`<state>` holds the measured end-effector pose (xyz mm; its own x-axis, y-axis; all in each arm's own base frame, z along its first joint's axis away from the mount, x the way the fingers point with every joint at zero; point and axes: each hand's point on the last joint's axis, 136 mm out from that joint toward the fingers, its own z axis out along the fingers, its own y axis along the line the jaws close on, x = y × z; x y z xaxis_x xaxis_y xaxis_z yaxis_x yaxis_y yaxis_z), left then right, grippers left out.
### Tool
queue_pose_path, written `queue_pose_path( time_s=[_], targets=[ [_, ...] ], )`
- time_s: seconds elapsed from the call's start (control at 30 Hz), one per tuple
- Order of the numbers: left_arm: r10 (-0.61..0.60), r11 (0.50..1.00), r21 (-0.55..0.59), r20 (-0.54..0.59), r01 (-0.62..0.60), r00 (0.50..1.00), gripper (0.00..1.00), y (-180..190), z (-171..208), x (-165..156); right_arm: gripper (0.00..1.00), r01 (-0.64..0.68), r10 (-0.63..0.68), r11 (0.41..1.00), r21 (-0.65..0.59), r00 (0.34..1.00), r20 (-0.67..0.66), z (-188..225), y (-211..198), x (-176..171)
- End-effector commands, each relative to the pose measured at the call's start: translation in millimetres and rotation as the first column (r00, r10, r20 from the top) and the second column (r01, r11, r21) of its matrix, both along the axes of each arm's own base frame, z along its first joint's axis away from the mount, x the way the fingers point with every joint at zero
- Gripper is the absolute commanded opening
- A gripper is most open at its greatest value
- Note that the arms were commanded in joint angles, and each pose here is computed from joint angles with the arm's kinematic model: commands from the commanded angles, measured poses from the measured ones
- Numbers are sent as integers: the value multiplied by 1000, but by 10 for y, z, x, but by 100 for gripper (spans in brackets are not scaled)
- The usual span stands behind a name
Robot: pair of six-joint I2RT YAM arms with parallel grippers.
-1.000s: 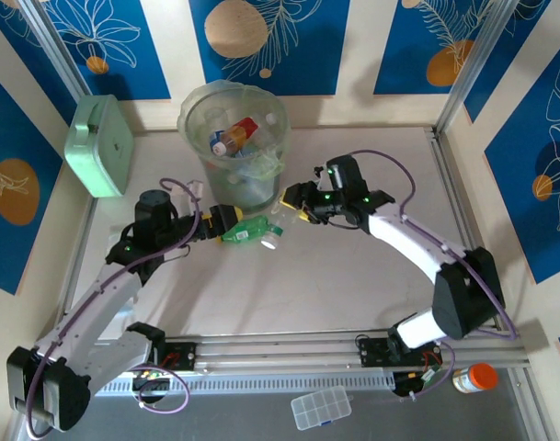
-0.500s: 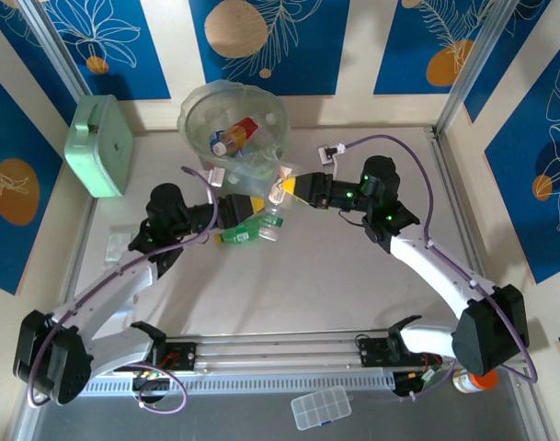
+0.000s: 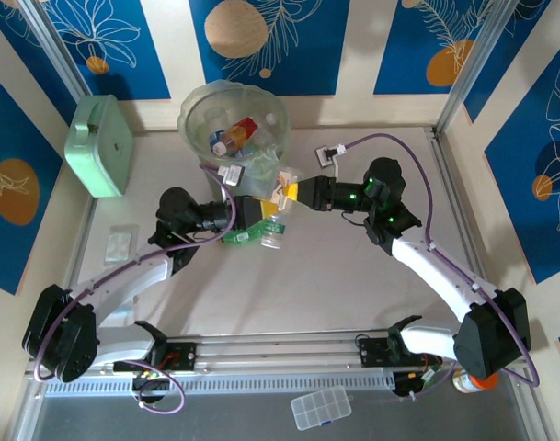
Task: Put the plastic bottles in the bin
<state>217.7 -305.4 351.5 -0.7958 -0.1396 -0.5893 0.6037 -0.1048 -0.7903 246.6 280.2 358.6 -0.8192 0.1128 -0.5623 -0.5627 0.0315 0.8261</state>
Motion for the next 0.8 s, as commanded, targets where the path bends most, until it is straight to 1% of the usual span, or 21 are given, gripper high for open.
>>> queue_pose_path(
  time_s=[0.0, 0.2, 0.37, 0.47, 0.5, 0.53, 0.6, 0.63, 0.67, 0.77],
  targets=[
    [-46, 996, -70, 108, 54, 993, 84, -8, 313, -122, 37, -60, 60, 998, 16, 998, 24, 48, 16, -151],
    [-83, 991, -95, 92, 92, 992, 72, -50, 341, -119, 36, -81, 81, 997, 5, 996, 30, 31, 42, -201],
    [-94, 990, -99, 97, 103, 991, 55, -69, 350, -117, 36, -81, 81, 997, -13, 996, 35, 10, 50, -204],
    [-88, 990, -100, 108, 99, 990, 45, -64, 363, -124, 39, -66, 67, 998, -24, 997, 35, -2, 38, -186],
    [-86, 990, -99, 112, 97, 990, 45, -63, 366, -125, 42, -60, 61, 998, -26, 997, 37, -2, 32, -179],
    [-82, 991, -95, 113, 93, 990, 45, -62, 358, -119, 49, -49, 50, 998, -33, 998, 34, -7, 25, -164],
    [-74, 992, -89, 124, 85, 990, 45, -60, 368, -113, 64, -21, 23, 999, -41, 999, 39, -7, -6, -134],
    [-66, 994, -82, 126, 77, 990, 45, -61, 365, -99, 76, -2, 4, 999, -46, 999, 42, 4, -31, -117],
    [-54, 995, -74, 126, 63, 991, 45, -57, 361, -70, 82, 19, -17, 998, -52, 999, 46, 14, -60, -99],
    [14, 999, -46, 123, -9, 992, 42, -1, 368, 96, 84, 83, -78, 994, -64, 994, 78, 74, -172, -55]
  ],
)
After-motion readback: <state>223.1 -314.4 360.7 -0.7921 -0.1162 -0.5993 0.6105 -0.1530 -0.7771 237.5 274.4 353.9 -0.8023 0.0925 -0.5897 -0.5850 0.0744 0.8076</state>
